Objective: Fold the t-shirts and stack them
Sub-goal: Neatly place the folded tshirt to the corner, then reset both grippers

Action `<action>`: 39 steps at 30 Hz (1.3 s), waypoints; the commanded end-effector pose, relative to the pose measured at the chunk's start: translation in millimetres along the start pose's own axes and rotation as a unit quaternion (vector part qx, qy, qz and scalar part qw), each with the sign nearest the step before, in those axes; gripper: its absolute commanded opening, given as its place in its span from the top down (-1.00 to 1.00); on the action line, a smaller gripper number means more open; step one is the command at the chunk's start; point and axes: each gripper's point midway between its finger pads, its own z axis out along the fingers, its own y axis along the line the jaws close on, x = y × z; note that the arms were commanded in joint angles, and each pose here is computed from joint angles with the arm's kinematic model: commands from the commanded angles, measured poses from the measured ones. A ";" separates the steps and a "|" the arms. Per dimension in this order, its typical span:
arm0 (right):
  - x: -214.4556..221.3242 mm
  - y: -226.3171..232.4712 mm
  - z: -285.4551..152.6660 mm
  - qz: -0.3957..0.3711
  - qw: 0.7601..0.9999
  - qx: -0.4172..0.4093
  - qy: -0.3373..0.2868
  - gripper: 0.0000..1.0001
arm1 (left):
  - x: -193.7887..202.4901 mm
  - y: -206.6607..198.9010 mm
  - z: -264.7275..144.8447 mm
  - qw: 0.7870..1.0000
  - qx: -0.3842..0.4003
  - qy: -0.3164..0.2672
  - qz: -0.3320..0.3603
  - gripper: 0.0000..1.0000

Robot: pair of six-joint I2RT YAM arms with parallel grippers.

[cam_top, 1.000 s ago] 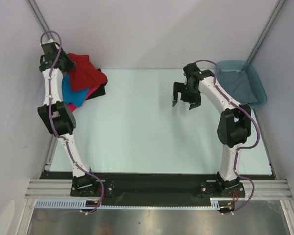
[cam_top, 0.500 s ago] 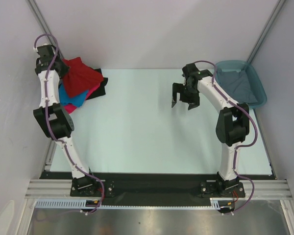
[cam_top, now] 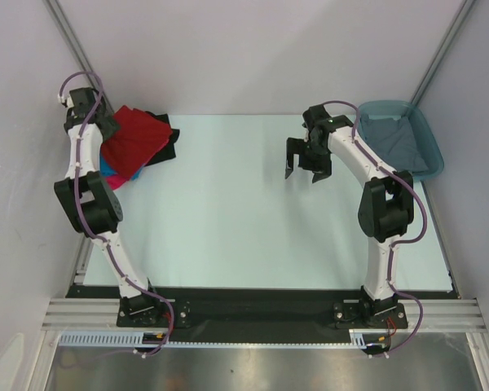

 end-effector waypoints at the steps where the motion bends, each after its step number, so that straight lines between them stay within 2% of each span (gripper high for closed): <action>1: -8.6 6.6 -10.8 -0.010 1.000 -0.013 -0.014 -0.99 | -30.8 4.9 -20.2 0.998 -0.019 -0.052 -0.004 -0.45; 2: -8.9 6.1 -10.9 -0.009 1.000 -0.013 -0.014 -0.99 | -33.9 9.3 -20.6 0.998 -0.031 -0.057 -0.005 -0.69; 3: -9.1 6.4 -10.6 -0.009 1.000 -0.014 -0.014 -0.99 | -36.0 10.5 -21.1 0.997 -0.037 -0.061 -0.005 -0.82; 5: -8.4 7.0 -9.7 -0.010 1.000 -0.014 -0.012 -0.99 | -41.7 15.6 -24.1 0.996 -0.053 -0.069 -0.003 -0.99; 11: -8.6 7.7 -7.6 -0.008 1.000 -0.018 -0.009 -0.99 | -53.4 7.2 -42.3 0.995 -0.036 -0.092 0.001 -1.00; 14: -9.2 9.5 -6.3 -0.007 1.000 -0.021 -0.005 -0.99 | -51.3 -19.9 -60.7 0.995 0.015 -0.093 0.010 -1.00; 17: -11.6 7.1 -10.5 -0.001 1.000 -0.012 -0.009 -0.99 | -32.3 -59.6 -83.4 0.994 0.061 -0.079 0.045 -1.00; 20: -14.2 4.0 -16.7 0.008 1.000 -0.001 -0.019 -1.00 | 0.2 -99.9 -109.8 0.991 0.106 -0.048 0.068 -0.99; 22: -16.7 3.1 -21.5 0.013 0.999 0.006 -0.029 -0.99 | 40.3 -132.9 -125.6 0.984 0.161 0.004 0.074 -1.00; 24: -17.4 4.8 -25.5 0.011 0.999 0.010 -0.033 -0.99 | 66.1 -145.0 -138.7 0.982 0.173 0.041 0.068 -1.00; 25: -18.4 4.8 -27.4 0.010 0.999 0.014 -0.038 -0.99 | 94.0 -167.8 -152.8 0.973 0.201 0.064 0.097 -1.00; 27: -16.4 10.1 -28.3 0.001 0.999 0.016 -0.043 -0.99 | 113.8 -178.1 -168.6 0.969 0.203 0.074 0.121 -0.99; 28: -15.2 11.4 -30.4 -0.002 0.999 0.019 -0.048 -1.00 | 134.4 -191.4 -182.6 0.960 0.219 0.085 0.150 -1.00; 31: -1.1 22.0 -22.6 -0.017 0.999 0.017 -0.037 -0.99 | 160.3 -202.8 -206.8 0.950 0.226 0.095 0.192 -0.99; 39: 23.3 38.5 -18.3 -0.022 0.999 0.013 -0.027 -1.00 | 163.0 -191.1 -223.2 0.951 0.218 0.089 0.199 -1.00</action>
